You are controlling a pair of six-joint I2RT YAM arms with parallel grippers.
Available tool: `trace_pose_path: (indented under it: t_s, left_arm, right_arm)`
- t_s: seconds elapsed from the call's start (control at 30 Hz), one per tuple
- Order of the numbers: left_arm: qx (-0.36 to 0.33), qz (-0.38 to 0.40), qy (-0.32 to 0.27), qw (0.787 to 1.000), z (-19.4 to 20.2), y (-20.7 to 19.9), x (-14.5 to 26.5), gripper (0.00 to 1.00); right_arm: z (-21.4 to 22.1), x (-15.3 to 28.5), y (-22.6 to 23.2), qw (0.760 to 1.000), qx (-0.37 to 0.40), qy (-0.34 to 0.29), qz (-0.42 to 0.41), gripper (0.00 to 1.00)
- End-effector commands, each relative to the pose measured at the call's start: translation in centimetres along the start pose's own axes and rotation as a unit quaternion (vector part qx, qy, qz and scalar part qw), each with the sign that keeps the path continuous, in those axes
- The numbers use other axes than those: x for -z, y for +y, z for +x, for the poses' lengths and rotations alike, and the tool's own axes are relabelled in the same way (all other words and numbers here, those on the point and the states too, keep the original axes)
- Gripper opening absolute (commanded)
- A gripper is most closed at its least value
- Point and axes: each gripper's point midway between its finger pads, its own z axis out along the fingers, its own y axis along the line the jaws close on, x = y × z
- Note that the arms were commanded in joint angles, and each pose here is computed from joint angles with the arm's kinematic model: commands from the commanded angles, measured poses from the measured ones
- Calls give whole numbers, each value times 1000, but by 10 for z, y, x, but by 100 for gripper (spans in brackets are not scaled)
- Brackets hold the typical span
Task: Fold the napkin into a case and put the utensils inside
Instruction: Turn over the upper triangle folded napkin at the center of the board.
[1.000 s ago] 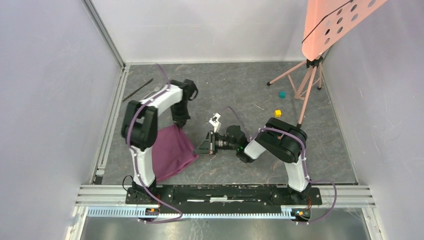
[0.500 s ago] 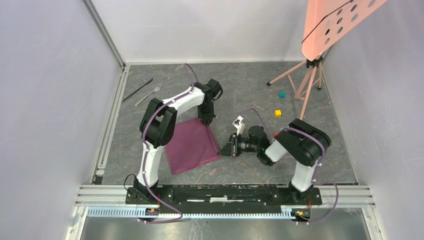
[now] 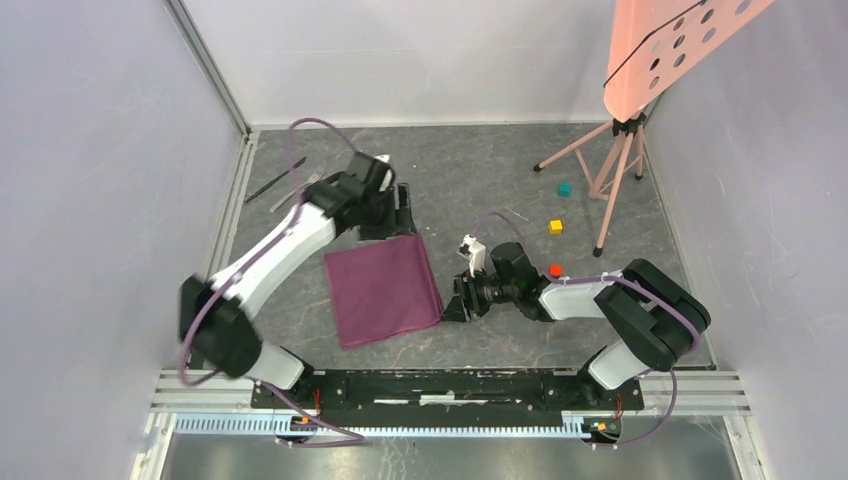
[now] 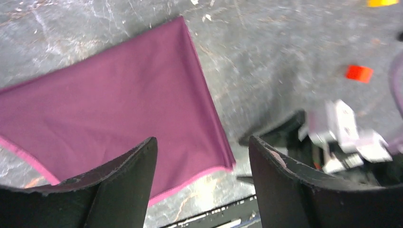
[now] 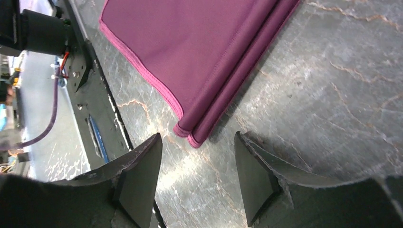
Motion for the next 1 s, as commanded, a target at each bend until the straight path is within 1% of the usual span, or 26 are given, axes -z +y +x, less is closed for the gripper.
trace_pose_path:
  t_s: [0.0,0.1,0.17,0.2,0.37,0.43,0.57,0.67,0.77,0.83,0.87,0.97]
  left_arm:
    - [-32,38,-28,998,35,16,52,78]
    - [-19,46,-44,998,65,33,76,79]
    - [-10,48,-52,997,82,43,89,80]
    - [-7,50,-57,997,88,47,95,80]
    - [1,51,-72,996,110,60,116,81]
    - [6,64,-82,995,110,58,124,82]
    - [17,88,-96,991,104,48,128,82]
    - [30,117,-84,989,101,34,117,82]
    - [46,150,-77,985,95,18,101,82]
    - [62,156,-67,984,92,13,87,82]
    - [73,156,-66,983,89,11,79,82]
    - [108,145,-74,981,76,10,56,82]
  right_arm:
    - [19,-2,-26,992,-20,43,119,64]
    - [20,-3,-34,984,-34,42,171,64]
    - [23,-7,-36,981,-39,51,182,63]
    - [26,-10,-36,980,-39,61,184,60]
    - [42,-12,-43,972,-14,105,212,46]
    - [47,-3,-53,964,-6,116,240,36]
    - [55,25,-79,937,24,140,318,24]
    - [53,47,-98,917,34,147,370,17]
    - [44,68,-110,898,42,136,416,16]
    - [38,80,-113,892,48,130,430,17]
    - [34,84,-112,890,51,125,435,19]
    - [19,98,-110,883,67,111,450,30]
